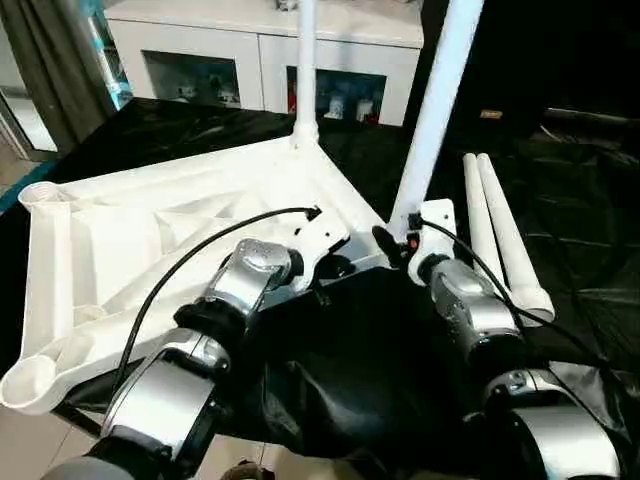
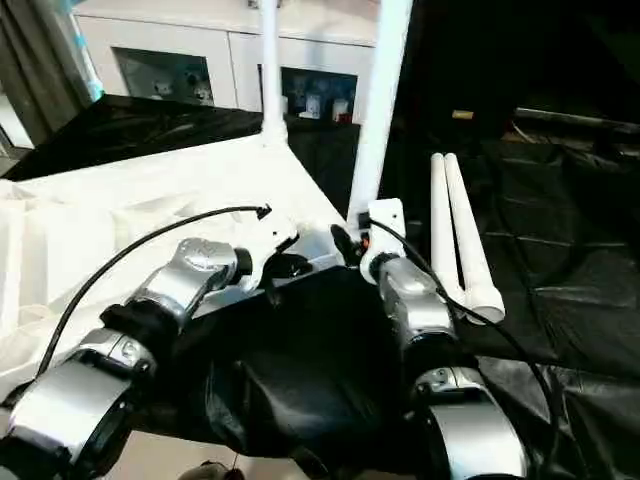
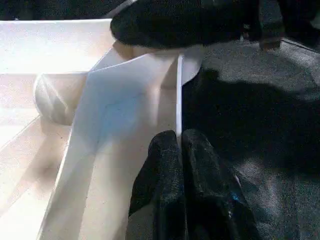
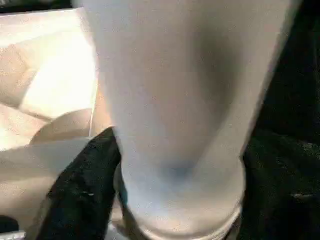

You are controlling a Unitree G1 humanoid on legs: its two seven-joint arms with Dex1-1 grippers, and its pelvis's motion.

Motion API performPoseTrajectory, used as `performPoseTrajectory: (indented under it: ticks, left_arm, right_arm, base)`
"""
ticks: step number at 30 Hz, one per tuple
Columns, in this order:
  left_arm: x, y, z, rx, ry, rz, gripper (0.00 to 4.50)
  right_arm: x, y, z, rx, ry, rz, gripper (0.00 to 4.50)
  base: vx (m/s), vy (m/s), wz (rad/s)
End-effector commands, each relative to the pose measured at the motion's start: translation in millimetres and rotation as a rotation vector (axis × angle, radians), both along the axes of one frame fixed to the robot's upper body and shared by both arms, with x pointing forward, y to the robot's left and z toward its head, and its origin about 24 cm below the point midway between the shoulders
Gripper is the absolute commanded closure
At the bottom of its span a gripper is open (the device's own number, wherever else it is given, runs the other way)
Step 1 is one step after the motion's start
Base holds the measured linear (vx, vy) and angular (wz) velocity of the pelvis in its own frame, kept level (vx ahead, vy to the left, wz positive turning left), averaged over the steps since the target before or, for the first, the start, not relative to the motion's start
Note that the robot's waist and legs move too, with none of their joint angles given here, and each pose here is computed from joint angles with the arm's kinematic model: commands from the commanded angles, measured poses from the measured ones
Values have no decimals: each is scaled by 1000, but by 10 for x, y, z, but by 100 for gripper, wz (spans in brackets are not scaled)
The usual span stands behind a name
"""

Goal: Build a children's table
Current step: Rotate leg to tighten

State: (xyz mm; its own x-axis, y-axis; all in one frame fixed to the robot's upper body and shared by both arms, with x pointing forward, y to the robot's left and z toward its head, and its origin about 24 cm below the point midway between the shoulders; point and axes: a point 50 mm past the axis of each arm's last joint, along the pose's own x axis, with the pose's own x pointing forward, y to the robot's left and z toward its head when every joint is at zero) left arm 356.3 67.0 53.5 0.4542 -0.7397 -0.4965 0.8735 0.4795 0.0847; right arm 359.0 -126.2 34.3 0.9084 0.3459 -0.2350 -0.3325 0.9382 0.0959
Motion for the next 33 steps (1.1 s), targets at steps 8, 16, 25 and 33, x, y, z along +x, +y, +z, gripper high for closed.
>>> performPoseTrajectory:
  ticks: [8, 16, 25, 33]
  left_arm:
    - [-35, 102, 197, -64, -88, -202, 450]
    - [-204, 286, 153, -62, -26, -395, 450]
    - [-324, 402, 129, -67, 11, -486, 450]
    - [-325, 416, 131, -61, 7, -478, 450]
  right_arm:
    - [-150, -73, 89, -8, -27, 460, 54]
    - [-309, -311, 178, -52, 17, 708, 54]
    - [-381, -393, 219, -72, 52, 803, 70]
    - [-407, -337, 196, -29, 62, 816, 129]
  base:
    - [0, 0, 0]
    - [0, 0, 0]
    - [0, 0, 0]
    - [0, 0, 0]
